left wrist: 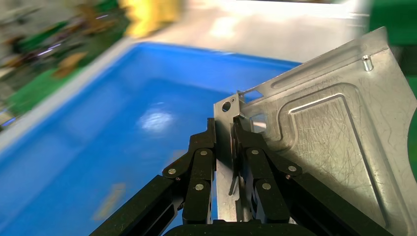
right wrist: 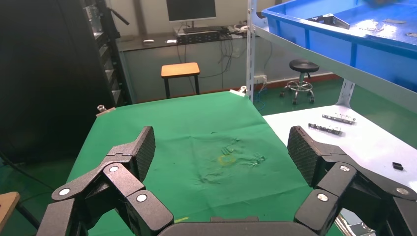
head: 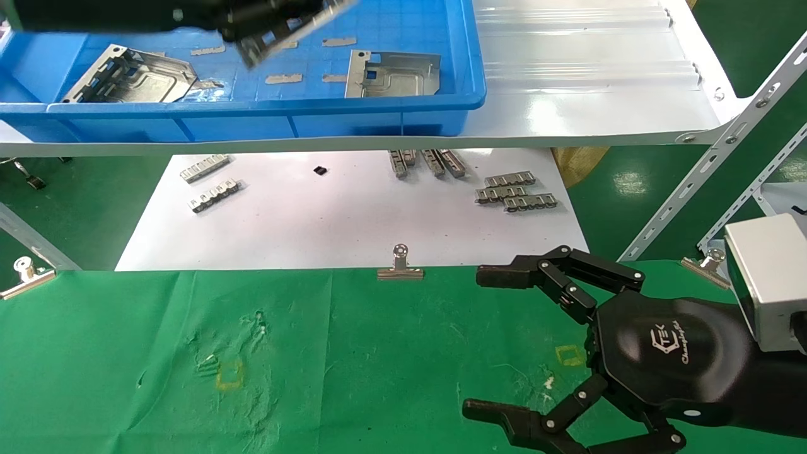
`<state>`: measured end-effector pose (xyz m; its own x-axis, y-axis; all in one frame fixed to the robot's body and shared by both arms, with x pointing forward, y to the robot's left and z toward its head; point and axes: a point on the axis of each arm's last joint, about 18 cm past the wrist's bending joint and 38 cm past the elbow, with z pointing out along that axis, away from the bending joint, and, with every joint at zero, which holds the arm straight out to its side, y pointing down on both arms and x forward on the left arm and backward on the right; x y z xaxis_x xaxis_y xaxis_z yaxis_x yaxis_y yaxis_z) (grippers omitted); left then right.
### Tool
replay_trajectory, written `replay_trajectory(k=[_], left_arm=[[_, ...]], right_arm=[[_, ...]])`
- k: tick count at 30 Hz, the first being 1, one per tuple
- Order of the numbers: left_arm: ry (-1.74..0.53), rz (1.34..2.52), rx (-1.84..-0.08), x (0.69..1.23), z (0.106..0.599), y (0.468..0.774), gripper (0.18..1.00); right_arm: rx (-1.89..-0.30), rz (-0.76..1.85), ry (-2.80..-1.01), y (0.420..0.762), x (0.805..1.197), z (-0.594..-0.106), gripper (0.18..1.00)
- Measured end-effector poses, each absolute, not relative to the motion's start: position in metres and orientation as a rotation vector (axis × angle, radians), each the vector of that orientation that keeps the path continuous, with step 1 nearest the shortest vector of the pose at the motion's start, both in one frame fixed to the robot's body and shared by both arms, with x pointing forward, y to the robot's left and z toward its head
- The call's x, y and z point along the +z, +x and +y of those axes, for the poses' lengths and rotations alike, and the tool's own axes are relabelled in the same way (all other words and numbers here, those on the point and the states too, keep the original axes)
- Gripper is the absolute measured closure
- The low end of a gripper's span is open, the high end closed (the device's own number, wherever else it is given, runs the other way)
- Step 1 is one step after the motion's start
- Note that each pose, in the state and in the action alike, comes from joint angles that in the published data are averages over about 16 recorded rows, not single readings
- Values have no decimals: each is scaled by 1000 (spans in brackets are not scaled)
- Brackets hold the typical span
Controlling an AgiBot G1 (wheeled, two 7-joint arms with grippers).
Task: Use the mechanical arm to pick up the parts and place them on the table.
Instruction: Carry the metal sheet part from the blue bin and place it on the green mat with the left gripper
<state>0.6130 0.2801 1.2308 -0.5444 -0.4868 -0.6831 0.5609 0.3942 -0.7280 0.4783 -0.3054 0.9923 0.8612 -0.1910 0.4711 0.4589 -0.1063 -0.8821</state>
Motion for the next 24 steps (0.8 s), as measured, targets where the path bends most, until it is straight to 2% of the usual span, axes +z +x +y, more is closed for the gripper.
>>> replay_trajectory(k=[7,13,24], left_arm=[[279,1750,-1305,1209,279,591,942],[399,1762,-1237,1187,284,587,944],[673,1831,-908,1096,304,602,946]], right_arm=[[-555,-216,-1587,478,992,-305,178],[-555,-216,-1587,478,992,-305,178],[-555,-216,-1587,478,992,-305,178]])
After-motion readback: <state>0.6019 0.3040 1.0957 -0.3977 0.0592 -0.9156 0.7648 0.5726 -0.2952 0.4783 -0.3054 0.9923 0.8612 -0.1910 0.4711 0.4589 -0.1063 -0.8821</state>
